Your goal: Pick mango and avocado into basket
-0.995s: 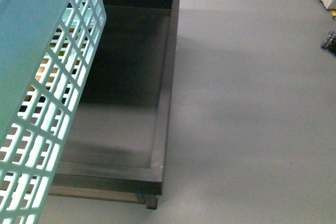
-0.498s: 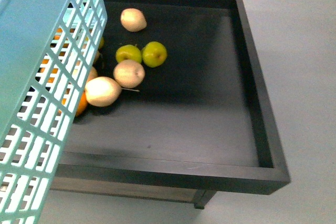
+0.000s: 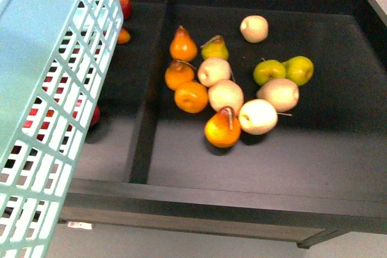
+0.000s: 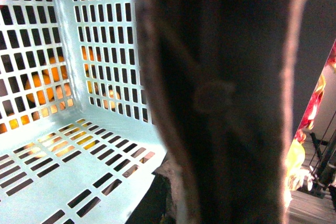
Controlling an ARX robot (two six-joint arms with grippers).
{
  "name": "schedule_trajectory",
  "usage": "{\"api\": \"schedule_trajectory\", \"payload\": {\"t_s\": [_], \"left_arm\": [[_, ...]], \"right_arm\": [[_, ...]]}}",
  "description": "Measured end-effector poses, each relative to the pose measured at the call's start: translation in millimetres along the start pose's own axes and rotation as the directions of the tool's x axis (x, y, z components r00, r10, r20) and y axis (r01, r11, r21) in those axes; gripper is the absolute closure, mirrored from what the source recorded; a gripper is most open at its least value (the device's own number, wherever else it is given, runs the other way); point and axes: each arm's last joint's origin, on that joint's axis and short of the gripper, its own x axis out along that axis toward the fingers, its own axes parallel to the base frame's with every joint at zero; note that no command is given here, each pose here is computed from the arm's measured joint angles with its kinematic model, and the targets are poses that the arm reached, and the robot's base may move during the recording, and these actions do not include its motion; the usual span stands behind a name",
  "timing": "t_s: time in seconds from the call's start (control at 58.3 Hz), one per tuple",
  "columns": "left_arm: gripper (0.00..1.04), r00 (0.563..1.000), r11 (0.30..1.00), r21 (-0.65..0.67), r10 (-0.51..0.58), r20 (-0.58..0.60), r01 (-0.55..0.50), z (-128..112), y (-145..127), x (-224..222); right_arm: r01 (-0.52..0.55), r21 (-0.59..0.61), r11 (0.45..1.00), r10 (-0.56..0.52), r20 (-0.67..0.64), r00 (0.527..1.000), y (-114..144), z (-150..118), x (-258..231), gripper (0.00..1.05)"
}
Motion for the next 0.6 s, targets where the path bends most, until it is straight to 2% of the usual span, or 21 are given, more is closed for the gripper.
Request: {"api": "schedule_trajectory", "payload": {"t_s": [0.601], "left_arm": [[1.01,1.0,1.0,0.0,0.0,-0.001,0.0,0.0,0.0,0.0]], "right_arm": [[0.001,0.0,1.0,-0.001,0.001,1.0,0.0,0.1,0.0,0.09]]}}
